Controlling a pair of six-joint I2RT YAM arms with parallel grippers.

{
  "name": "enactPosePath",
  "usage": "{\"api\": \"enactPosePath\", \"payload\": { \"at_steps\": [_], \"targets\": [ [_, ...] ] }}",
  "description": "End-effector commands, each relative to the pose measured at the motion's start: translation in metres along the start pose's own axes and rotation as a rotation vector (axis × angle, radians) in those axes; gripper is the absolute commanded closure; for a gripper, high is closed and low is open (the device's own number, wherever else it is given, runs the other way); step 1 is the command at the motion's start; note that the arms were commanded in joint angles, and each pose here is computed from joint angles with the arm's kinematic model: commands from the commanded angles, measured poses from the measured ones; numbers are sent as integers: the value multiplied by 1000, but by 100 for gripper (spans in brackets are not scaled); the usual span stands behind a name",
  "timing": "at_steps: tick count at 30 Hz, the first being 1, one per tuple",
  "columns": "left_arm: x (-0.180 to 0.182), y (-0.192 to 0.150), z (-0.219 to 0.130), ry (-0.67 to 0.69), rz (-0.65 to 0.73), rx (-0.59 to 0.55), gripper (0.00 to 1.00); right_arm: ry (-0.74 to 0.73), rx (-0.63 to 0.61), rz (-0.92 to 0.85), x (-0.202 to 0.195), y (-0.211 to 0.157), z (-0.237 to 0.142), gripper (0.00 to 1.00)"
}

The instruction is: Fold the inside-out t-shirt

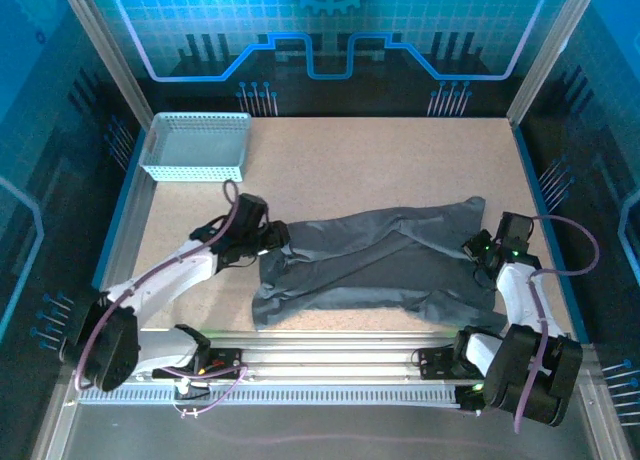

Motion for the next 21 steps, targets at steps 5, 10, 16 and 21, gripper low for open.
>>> {"api": "enactPosePath", "payload": {
  "at_steps": [5,10,16,21],
  "targets": [
    [-10,-20,24,303,91,92,49,10,-58,-49,8,8,-8,100],
    [-15,-22,46,342,103,136,54,12,-57,-57,8,8,-7,100],
    [-11,-20,62,389,108,145,57,14,-56,-62,9,8,-5,100],
    [8,-10,62,436,81,125,65,16,-53,-65,9,9,-5,100]
  ]
}}
Point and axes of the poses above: each hand's point on the last joint's axis, 136 mm out from that joint toward the fingers, its own z axis out along the fingers, its own x axis along the line the jaws close on, y = z × x, the point moved 9 cm from there along -z, back along the fingers, and after that the axes turned 4 degrees about -z, right-handed, at the moved point
